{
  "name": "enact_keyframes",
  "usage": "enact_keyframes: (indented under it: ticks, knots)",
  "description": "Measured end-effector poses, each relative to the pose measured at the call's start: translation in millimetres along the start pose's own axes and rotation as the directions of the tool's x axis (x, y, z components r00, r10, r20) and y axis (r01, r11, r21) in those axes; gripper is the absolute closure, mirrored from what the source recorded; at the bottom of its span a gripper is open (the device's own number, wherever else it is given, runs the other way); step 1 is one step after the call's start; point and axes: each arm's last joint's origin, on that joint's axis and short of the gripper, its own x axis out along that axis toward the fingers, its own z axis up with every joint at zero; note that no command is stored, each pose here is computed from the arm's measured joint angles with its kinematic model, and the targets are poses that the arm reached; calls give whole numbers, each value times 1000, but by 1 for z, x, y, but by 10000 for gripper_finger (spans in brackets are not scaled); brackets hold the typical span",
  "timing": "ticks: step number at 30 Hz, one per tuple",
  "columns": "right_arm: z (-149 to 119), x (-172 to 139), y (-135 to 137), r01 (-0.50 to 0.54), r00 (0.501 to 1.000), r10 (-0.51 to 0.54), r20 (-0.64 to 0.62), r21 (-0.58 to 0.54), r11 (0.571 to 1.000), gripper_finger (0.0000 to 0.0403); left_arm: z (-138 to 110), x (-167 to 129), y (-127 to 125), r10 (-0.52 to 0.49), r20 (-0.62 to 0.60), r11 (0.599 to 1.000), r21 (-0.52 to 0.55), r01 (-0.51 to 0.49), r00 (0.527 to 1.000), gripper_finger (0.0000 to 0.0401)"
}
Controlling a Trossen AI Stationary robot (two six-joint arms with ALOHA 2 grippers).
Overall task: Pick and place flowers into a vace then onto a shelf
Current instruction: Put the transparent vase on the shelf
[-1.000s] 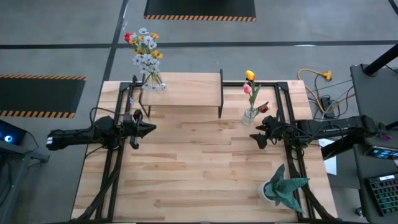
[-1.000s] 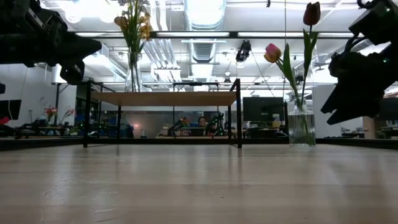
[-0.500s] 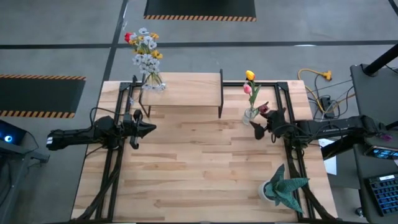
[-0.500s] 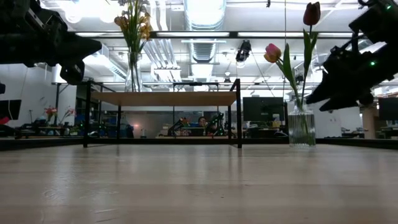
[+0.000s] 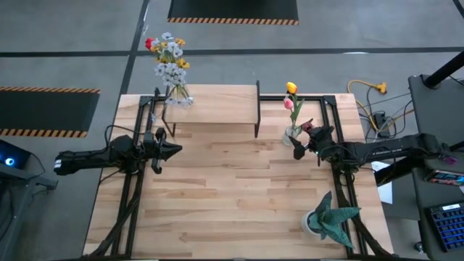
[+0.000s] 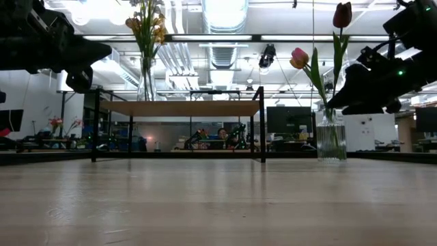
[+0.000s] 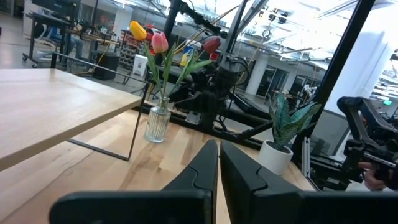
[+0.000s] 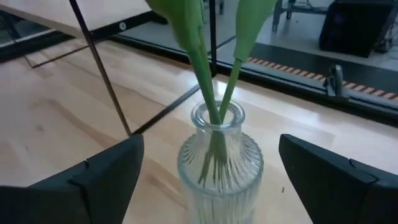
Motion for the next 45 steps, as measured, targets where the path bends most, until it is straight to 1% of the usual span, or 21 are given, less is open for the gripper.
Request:
enact_keyframes:
  ticks: [4, 11, 18, 21, 26, 31, 35, 45]
  knots:
    - [-3, 5, 1, 17, 1000, -17, 4, -25, 1000, 39, 0, 0, 0, 0, 0, 1000, 0, 0, 1000, 400]
    - [-3, 16, 5, 48, 999, -48, 26, 7, 999, 39, 0, 0, 0, 1, 0, 1000, 0, -1, 1000, 400]
    - [-11, 23, 7, 73, 997, -73, -19, -42, 996, 39, 0, 0, 0, 1, 0, 1000, -1, -1, 1000, 400]
    - [-14, 25, 7, 85, 996, -85, -29, -11, 996, 39, 0, 0, 0, 1, 1, 1000, -1, -1, 1000, 400]
    - [-11, 28, 9, 133, 990, -135, 31, 73, 988, 39, 0, 0, 0, 1, 1, 1000, 0, -1, 1000, 400]
    - [-12, 30, 11, 149, 987, -153, 45, 80, 986, 40, 0, 0, 0, 2, 1, 1000, 0, -2, 1000, 400]
    - [-14, 32, 12, 151, 987, -155, 42, 77, 985, 67, 0, 0, 0, 2, 1, 1000, 0, -2, 1000, 400]
    - [-12, 33, 14, 137, 988, -145, 61, 119, 983, 176, 0, 0, 0, 1, 0, 1000, 0, -1, 1000, 400]
